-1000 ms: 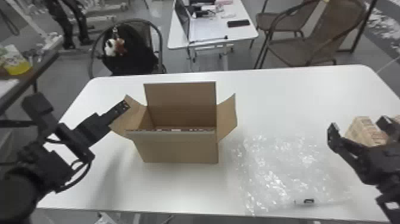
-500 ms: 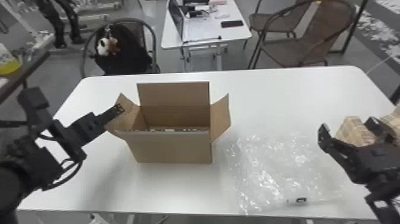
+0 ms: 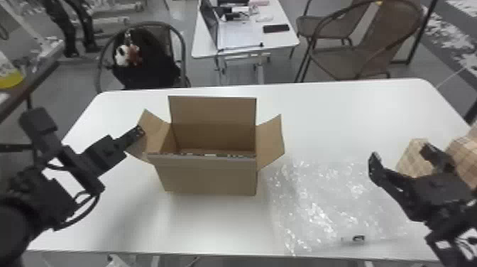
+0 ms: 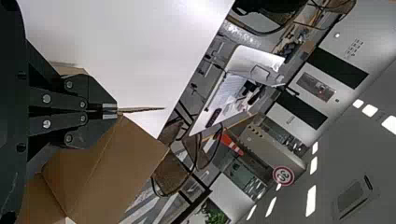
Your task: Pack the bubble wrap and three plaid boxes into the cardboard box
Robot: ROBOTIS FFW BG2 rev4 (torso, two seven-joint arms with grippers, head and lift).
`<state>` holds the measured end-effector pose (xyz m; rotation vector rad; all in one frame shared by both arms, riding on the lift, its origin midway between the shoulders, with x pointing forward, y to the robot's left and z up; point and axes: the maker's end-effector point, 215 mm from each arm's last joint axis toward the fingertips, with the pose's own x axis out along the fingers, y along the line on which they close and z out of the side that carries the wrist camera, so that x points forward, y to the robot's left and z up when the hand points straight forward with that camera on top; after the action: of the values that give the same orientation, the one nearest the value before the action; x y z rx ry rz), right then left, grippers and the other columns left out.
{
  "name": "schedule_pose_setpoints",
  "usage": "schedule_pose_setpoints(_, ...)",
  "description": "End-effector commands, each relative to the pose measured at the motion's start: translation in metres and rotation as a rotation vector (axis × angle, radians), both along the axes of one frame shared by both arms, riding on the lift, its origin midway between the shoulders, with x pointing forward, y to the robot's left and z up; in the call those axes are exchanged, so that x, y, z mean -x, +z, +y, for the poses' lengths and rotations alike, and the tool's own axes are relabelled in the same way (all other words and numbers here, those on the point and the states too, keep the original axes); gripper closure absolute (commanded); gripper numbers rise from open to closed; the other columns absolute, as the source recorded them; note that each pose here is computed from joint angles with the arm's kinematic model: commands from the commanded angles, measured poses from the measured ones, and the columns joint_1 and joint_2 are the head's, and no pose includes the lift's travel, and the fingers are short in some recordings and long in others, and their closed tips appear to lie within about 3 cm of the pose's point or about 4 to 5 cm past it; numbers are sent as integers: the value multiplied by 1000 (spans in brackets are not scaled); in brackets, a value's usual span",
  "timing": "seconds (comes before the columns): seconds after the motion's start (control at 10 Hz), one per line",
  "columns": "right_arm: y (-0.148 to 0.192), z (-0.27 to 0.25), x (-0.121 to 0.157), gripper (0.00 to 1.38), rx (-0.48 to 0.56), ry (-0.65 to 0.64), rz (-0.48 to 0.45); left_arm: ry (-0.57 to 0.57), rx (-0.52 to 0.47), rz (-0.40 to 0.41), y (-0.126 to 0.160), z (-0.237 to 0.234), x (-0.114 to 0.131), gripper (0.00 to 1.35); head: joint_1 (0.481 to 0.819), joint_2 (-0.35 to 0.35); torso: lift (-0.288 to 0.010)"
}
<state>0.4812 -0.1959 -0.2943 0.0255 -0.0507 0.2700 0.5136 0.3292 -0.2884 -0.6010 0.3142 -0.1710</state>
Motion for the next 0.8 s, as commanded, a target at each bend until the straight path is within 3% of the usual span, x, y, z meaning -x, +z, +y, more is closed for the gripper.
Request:
schedule_pose_setpoints(0.0, -7, 17, -2, 214, -12, 48, 51, 5, 5, -2, -1, 0, 1, 1216, 695, 144, -174)
schedule_pose_setpoints(0.1, -11, 23, -4, 214, -8, 66, 91, 7, 4, -2, -2, -1, 0, 1216, 695, 157, -174)
schedule_pose_setpoints(0.5, -76, 68, -6, 214, -26, 161, 462, 8, -16, -12, 1, -4, -6, 1216, 695, 192, -174)
schedule_pose_setpoints(0.7, -94, 80, 3, 214, -4, 204, 590, 5, -28, -13, 1, -6, -8, 1216, 695, 212, -174)
